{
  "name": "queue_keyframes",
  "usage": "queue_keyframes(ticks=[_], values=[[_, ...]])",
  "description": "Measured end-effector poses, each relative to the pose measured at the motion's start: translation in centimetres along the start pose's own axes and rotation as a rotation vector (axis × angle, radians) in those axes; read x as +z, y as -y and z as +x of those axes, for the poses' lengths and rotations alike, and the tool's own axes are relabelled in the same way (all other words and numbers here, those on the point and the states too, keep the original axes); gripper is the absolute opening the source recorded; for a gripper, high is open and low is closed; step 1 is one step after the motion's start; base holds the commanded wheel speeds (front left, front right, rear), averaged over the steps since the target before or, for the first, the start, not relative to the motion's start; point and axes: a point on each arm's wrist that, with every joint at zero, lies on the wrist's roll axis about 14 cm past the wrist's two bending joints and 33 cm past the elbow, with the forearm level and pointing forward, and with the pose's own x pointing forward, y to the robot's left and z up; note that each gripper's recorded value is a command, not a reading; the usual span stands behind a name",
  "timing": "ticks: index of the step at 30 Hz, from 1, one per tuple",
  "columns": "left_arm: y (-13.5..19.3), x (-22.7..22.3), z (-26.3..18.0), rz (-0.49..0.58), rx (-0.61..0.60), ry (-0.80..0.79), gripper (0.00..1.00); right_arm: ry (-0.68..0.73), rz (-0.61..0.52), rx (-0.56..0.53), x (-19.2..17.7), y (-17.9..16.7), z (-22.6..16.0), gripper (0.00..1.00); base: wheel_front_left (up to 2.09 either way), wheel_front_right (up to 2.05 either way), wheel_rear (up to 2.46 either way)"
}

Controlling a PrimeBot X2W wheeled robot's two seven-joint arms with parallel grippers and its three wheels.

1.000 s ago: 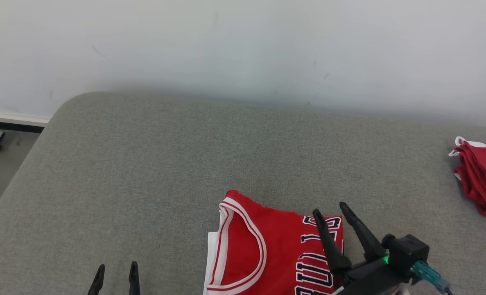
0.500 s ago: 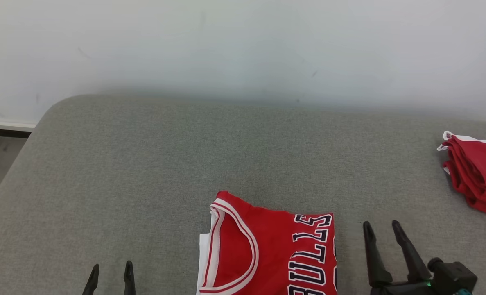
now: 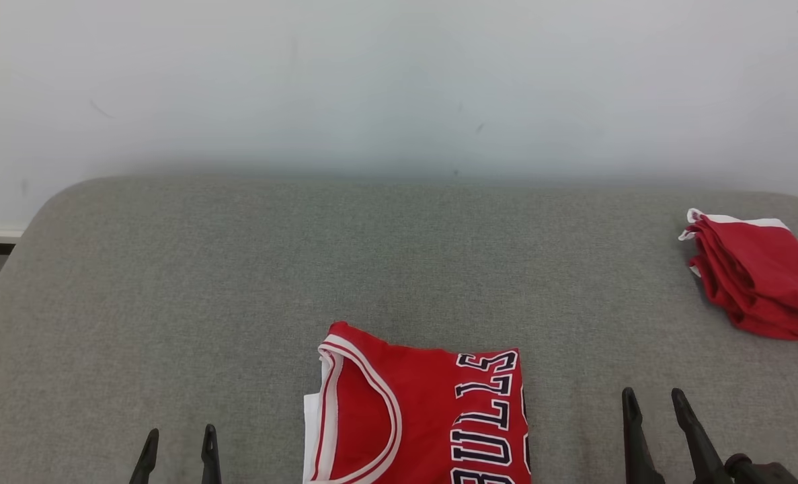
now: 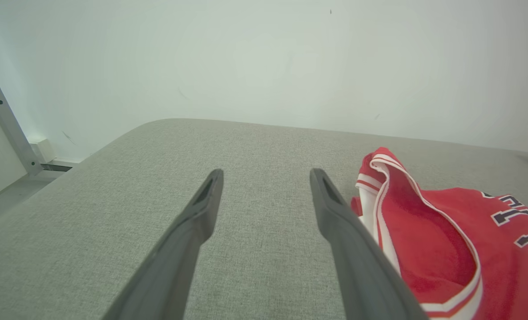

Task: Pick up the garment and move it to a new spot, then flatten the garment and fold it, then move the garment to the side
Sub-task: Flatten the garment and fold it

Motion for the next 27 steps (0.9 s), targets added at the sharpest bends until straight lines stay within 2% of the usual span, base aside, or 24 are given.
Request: queue_keyframes(ticks=[4, 13, 27], values=[[0.7, 0.2, 0.1, 0.017, -0.027, 0.005, 1.0, -0.018, -0.043, -0.002, -0.4, 0.1, -0.9, 1.0, 0.0, 0.0, 0.0], [1.3, 0.1, 0.0, 0.064, -0.055, 0.003, 1.0, -0.037, -0.066, 0.004, -1.0, -0.2, -1.5, 1.0, 0.0, 0.0, 0.0], [0.5, -0.7, -0.3, 0.042, -0.038, -0.026, 1.0, -0.061, -0.061, -0.009, -1.8, 0.1, -1.8, 1.0, 0.0, 0.0, 0.0]])
